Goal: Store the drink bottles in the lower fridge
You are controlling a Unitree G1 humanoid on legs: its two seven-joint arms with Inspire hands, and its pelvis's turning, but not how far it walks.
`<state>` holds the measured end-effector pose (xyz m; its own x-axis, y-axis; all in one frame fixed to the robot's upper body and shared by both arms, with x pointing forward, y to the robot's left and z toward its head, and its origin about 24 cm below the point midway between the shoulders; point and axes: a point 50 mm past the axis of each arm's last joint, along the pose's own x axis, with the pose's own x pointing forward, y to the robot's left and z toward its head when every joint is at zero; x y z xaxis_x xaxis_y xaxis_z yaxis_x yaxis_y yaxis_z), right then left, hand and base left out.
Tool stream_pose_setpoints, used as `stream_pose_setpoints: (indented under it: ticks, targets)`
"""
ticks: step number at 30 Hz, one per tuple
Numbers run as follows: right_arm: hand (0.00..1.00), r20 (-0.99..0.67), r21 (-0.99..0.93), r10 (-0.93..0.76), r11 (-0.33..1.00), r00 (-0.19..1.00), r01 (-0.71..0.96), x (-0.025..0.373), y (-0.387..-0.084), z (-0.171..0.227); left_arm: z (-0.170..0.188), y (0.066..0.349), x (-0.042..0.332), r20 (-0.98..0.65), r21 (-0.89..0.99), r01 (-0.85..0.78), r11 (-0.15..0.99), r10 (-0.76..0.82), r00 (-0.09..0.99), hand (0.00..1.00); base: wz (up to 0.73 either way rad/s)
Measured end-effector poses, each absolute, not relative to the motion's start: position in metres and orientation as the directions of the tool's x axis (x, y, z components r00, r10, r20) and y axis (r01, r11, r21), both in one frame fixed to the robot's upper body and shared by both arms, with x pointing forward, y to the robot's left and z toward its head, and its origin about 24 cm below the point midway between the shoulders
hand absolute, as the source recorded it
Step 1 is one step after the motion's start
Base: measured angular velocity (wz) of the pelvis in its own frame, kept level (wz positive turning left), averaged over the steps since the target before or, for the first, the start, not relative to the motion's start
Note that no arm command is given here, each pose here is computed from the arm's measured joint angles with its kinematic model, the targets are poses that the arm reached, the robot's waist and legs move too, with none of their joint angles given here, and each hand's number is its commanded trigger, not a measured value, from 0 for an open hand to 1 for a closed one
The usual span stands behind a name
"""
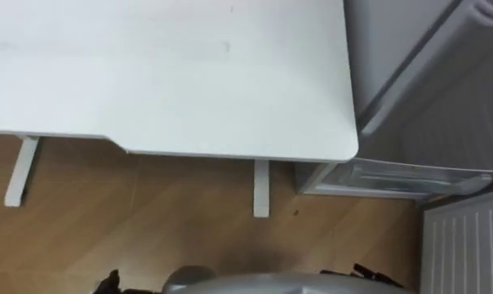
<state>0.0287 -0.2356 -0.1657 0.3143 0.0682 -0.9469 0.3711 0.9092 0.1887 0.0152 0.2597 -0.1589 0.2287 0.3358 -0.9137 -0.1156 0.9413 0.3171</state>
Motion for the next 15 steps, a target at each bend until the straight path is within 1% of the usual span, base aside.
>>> stream_pose_setpoints:
  ticks: [1,3,5,11,15]
  targets:
    - [0.0,-0.949,0.18,0.058,0.907,0.311,0.38,0.027,-0.236,-0.166,-0.16,0.258,0.01,-0.919,0.315,-0.131,0.94,0.337,0.207,0.0,-0.12]
    - [0.0,-0.955,0.161,0.026,0.881,0.295,0.444,0.02,-0.239,-0.166,-0.162,0.252,0.014,-0.922,0.296,-0.153,0.943,0.324,0.214,0.0,0.3]
    - [0.0,-0.957,0.151,0.013,0.877,0.291,0.456,0.021,-0.242,-0.166,-0.163,0.247,0.015,-0.924,0.283,-0.157,0.946,0.313,0.218,0.0,-0.01]
    - [0.0,-0.962,0.135,0.006,0.88,0.273,0.455,0.025,-0.241,-0.167,-0.161,0.256,0.014,-0.913,0.308,-0.216,0.927,0.352,0.209,0.0,0.01]
    - [0.0,-0.959,0.112,-0.022,0.887,0.281,0.449,0.033,-0.24,-0.167,-0.16,0.259,0.014,-0.905,0.327,-0.221,0.919,0.372,0.207,0.0,-0.04]
